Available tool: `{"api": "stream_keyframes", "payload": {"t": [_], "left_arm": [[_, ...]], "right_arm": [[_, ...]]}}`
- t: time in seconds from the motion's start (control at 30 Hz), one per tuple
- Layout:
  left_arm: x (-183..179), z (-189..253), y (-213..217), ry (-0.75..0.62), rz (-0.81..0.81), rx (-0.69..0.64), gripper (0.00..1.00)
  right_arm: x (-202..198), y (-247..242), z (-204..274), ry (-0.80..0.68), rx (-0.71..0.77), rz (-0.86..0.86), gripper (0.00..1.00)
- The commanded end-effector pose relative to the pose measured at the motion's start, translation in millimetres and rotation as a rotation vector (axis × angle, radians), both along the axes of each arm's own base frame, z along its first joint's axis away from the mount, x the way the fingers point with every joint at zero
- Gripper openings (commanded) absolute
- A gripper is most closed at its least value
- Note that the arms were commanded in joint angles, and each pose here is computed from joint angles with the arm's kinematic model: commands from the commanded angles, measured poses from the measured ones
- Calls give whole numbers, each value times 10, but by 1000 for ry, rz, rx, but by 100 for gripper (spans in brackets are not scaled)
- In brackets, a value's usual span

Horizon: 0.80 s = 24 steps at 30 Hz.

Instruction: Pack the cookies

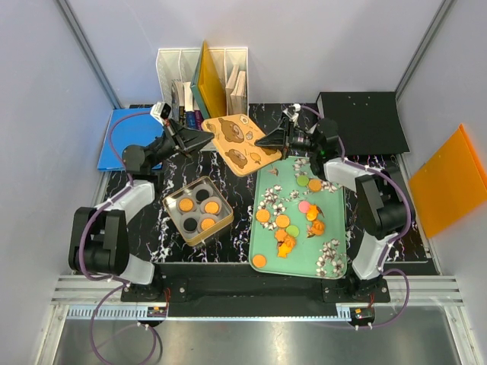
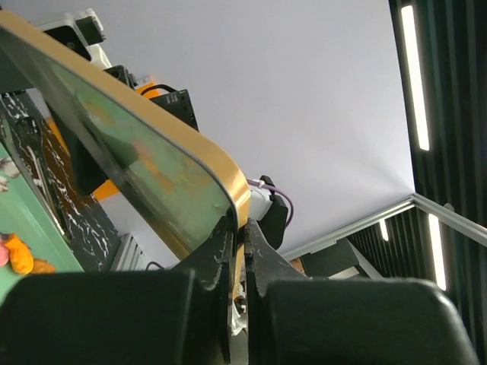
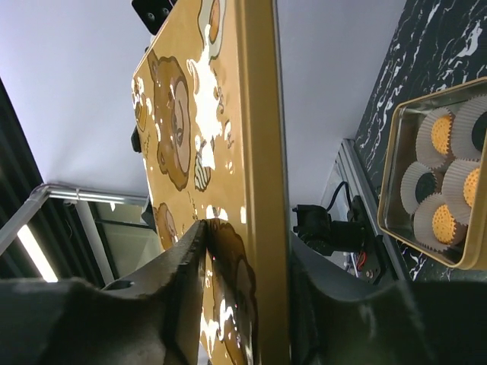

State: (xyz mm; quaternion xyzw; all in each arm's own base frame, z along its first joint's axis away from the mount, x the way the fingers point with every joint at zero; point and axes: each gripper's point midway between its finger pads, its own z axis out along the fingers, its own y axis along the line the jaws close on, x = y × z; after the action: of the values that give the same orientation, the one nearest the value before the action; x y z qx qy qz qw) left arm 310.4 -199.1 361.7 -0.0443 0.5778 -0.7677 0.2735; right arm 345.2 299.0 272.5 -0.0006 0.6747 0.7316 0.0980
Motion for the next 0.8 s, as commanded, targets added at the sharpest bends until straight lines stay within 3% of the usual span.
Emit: {"api": "stream_keyframes", "payload": {"t": [0.0,0.07,0.1,0.2,0.33,0.77], "left_arm": [[-69,-26,-38,-62,-39,21,9],[-41,-58,-44,-53,-43,24,13],[-30,-69,-48,-52,-46,28,23],[-9,-123,-51,-42,-53,36,37],[12,-240,-49,-22,-54,49,45],[168,-1085,255,178,34,95,48]], "right_arm": [[-167,5,259,-157,-11,30,38],[-187,-3,255,-163,-21,28,32],[-194,-5,268,-167,-21,28,29],[-214,-11,286,-178,-25,29,25],[-236,-17,313,-188,-23,34,24],[-326,-43,491,-232,-7,48,22]]}}
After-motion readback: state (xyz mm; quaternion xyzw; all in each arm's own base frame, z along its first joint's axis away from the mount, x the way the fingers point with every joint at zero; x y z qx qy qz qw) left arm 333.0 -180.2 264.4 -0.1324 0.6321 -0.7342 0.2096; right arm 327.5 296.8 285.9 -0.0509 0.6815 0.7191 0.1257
